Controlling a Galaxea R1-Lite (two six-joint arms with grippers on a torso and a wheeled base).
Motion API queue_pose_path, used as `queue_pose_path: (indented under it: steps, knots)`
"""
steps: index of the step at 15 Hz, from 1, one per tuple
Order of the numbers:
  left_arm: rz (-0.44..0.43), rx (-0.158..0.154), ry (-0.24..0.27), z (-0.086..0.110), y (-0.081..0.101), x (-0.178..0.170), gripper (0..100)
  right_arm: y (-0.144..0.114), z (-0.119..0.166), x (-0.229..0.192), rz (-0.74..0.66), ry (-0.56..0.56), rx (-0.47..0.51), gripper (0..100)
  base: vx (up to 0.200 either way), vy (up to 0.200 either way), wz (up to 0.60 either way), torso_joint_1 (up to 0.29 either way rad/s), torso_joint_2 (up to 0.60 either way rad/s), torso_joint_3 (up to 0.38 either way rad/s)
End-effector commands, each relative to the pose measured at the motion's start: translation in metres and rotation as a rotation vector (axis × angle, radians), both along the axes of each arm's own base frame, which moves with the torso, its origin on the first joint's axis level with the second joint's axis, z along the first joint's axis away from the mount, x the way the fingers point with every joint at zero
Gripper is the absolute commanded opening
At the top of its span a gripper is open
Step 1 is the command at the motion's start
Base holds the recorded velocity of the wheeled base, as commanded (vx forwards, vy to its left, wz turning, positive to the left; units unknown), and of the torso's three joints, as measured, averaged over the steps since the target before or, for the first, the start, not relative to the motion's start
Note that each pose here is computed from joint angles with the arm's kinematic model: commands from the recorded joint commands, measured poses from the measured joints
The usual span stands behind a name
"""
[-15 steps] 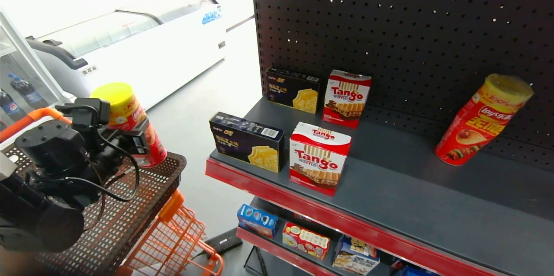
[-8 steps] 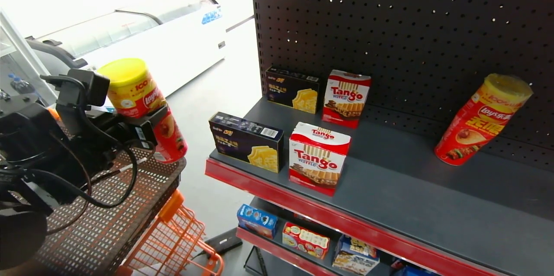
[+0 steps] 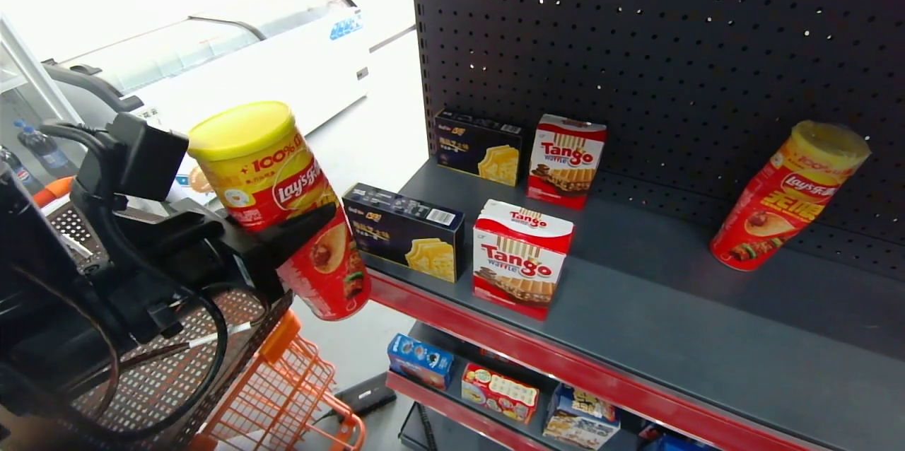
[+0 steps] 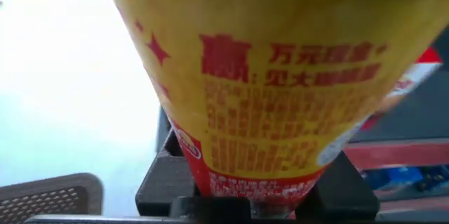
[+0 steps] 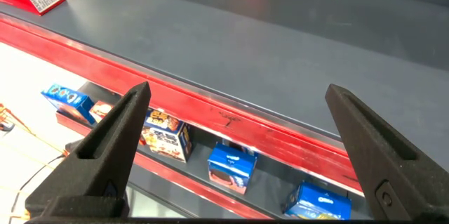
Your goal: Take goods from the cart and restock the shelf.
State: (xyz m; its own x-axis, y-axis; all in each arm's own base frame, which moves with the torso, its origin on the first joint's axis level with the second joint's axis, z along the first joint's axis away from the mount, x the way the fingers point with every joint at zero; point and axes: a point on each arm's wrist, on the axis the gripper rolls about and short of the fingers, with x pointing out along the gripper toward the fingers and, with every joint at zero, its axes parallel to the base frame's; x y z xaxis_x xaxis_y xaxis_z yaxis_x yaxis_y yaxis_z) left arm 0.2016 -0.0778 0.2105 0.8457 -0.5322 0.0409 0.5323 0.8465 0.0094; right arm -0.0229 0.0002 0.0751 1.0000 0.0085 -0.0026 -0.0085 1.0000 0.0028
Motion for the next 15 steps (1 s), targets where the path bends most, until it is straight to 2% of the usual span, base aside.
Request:
queue_pose_path:
  steps: [1, 5, 10, 15]
  knots:
    - [-0.03, 0.0, -0.013, -0.001, -0.001, -0.011, 0, 0.0, 0.0, 0.0, 0.001, 0.002, 0.0, 100, 0.0, 0.0, 0.0, 0.0, 0.0, 0.0]
    - [-0.163, -0.007, -0.02, 0.003, -0.021, -0.022, 0, 0.0, 0.0, 0.0, 0.001, 0.002, 0.0, 100, 0.0, 0.0, 0.0, 0.0, 0.0, 0.0]
    - [-0.247, -0.004, -0.007, 0.006, -0.032, -0.036, 0, 0.0, 0.0, 0.0, 0.001, 0.002, 0.0, 100, 0.0, 0.0, 0.0, 0.0, 0.0, 0.0]
    - [-0.328, 0.004, 0.012, 0.002, -0.045, -0.044, 0, 0.0, 0.0, 0.0, 0.004, 0.002, -0.004, 100, 0.0, 0.0, 0.0, 0.0, 0.0, 0.0]
